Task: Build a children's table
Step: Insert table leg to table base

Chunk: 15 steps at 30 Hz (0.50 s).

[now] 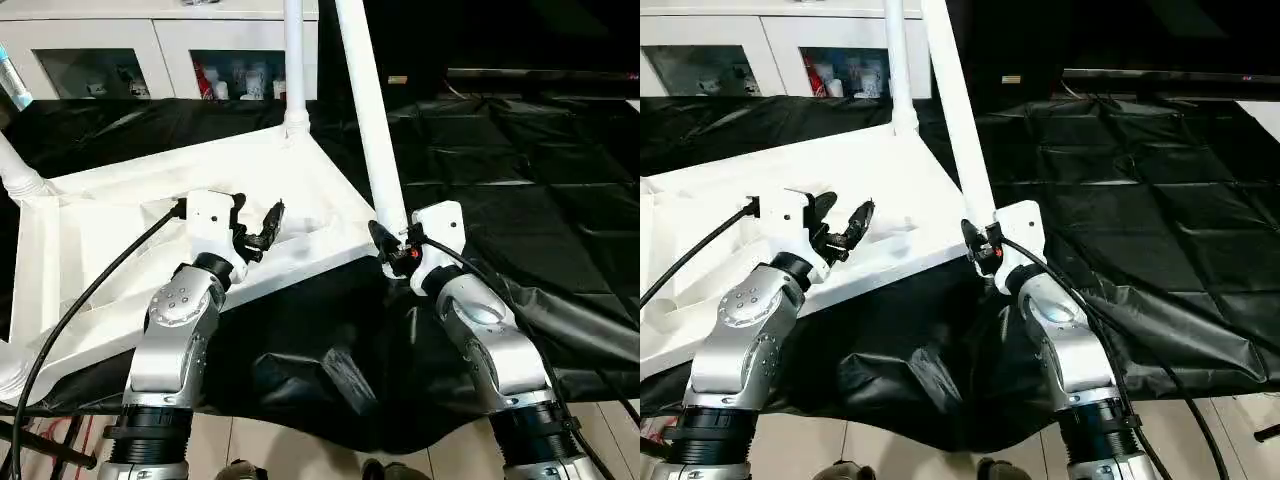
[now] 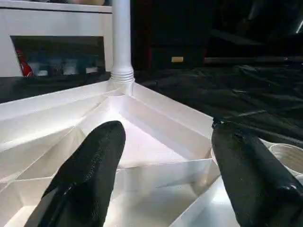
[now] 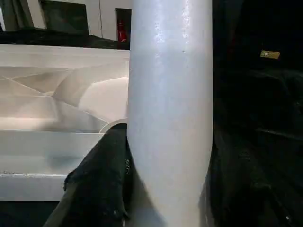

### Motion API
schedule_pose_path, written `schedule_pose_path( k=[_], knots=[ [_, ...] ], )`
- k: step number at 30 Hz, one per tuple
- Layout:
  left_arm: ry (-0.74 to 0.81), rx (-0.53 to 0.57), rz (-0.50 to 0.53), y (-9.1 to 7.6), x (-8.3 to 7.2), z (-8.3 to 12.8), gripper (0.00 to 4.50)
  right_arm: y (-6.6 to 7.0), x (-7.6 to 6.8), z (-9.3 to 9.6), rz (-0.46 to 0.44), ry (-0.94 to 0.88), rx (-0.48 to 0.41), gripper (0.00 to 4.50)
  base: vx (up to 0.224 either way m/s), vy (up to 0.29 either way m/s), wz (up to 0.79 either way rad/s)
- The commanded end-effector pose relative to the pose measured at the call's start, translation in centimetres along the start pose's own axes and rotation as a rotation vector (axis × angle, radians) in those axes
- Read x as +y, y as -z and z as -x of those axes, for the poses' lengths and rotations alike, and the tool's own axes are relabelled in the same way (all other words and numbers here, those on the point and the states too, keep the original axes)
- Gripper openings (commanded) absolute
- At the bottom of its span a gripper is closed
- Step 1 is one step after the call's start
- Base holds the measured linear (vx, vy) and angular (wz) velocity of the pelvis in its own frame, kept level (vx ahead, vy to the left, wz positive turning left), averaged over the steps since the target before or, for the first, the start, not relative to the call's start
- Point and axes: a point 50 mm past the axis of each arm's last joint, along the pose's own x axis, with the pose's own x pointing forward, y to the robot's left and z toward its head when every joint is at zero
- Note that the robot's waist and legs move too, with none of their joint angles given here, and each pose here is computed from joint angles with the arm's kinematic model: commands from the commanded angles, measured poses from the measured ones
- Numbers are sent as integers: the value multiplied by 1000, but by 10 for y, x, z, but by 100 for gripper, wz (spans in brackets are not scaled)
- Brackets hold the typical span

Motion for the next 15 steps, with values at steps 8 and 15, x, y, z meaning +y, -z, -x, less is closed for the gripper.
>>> schedule_pose_path(
  k=[8,15],
  knots=[
    [5,-10,-10,-4,-2,-1,336,-3,-1,0,2,1,-17,187,0,0,0],
    [5,-10,-10,-4,-2,-1,336,-3,-1,0,2,1,-17,187,0,0,0]
  ],
)
